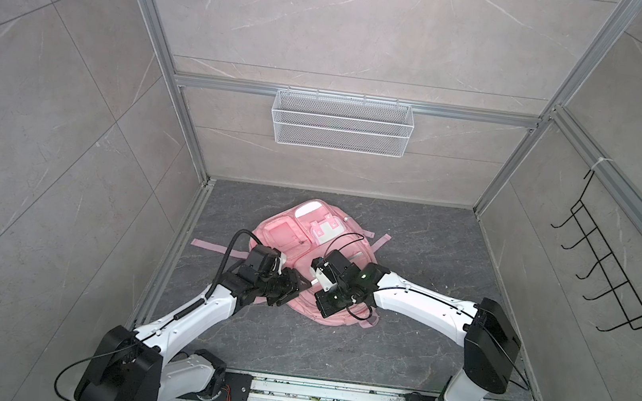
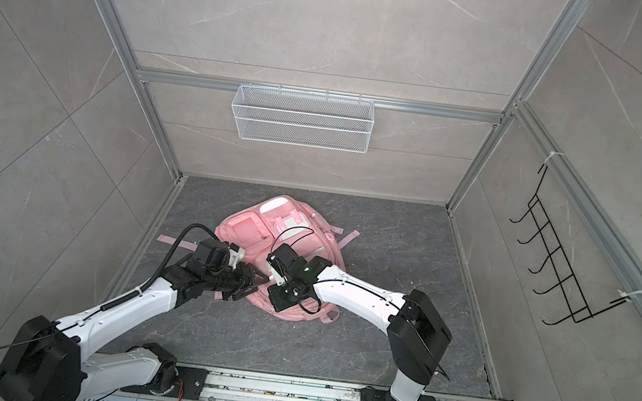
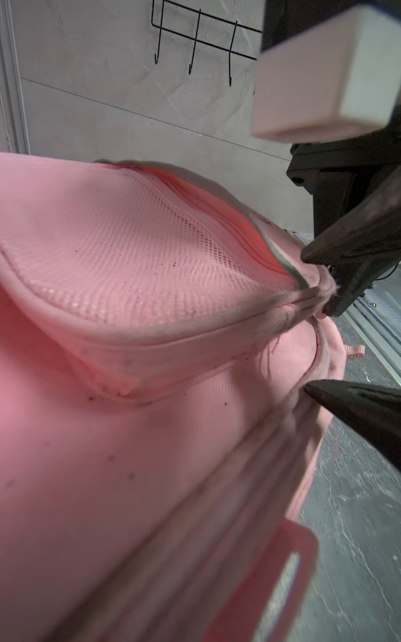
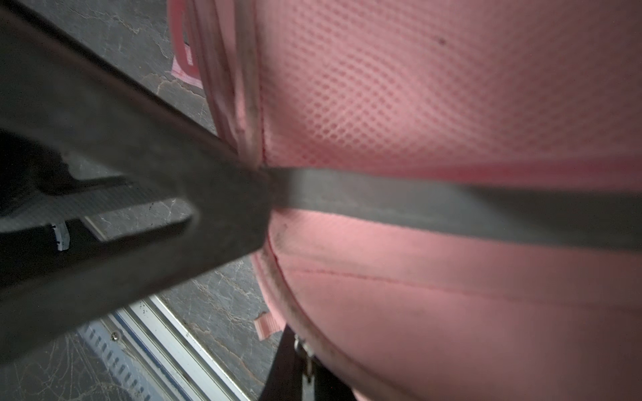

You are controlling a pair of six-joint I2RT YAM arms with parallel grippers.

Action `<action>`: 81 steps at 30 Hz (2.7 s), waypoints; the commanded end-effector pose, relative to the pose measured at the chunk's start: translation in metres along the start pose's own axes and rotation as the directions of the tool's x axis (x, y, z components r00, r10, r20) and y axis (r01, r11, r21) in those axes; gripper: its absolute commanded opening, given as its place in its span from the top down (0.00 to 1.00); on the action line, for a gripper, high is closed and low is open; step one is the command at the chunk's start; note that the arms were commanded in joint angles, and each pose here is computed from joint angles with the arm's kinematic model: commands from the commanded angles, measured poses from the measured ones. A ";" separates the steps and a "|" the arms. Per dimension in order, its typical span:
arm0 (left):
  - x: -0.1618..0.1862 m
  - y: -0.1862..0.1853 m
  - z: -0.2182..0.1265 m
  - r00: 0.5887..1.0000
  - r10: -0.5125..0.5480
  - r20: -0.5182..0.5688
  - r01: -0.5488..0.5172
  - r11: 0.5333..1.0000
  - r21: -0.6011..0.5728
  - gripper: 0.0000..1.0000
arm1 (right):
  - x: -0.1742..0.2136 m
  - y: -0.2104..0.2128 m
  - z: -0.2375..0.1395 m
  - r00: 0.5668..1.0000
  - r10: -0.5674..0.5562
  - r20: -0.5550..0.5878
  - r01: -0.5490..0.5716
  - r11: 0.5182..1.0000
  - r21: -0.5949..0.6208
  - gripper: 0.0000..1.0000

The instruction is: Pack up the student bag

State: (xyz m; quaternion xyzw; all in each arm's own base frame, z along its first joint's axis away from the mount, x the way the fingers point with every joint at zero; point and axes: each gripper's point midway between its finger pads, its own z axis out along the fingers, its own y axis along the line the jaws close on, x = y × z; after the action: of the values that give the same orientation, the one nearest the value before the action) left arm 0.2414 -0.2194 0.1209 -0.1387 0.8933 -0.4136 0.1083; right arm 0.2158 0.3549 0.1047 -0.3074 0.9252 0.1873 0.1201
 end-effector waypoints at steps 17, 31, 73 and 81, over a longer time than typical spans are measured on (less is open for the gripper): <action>-0.033 -0.015 0.006 0.997 0.038 0.061 -0.039 0.999 0.008 1.00 | 0.003 -0.018 -0.016 0.998 0.039 0.039 -0.042 0.994 0.096 1.00; -0.020 0.013 -0.024 0.988 0.152 0.005 -0.151 0.981 -0.120 1.00 | -0.002 -0.108 -0.052 0.981 0.184 0.068 -0.195 0.955 0.224 1.00; 0.000 0.001 -0.044 0.918 0.326 -0.225 -0.302 0.944 0.135 1.00 | -0.094 -0.197 -0.057 0.950 -0.313 -0.007 0.289 0.870 0.400 1.00; 0.006 0.010 -0.034 0.921 0.300 -0.250 -0.266 0.950 0.161 1.00 | -0.105 -0.213 -0.057 0.973 -0.231 -0.016 0.210 0.853 0.478 0.98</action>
State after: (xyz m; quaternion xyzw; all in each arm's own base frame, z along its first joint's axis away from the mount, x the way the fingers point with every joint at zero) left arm 0.2473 -0.1835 0.1353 0.0353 0.8976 -0.4292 0.0941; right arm 0.3794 0.2416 0.1189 -0.4199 0.8885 0.0061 0.1850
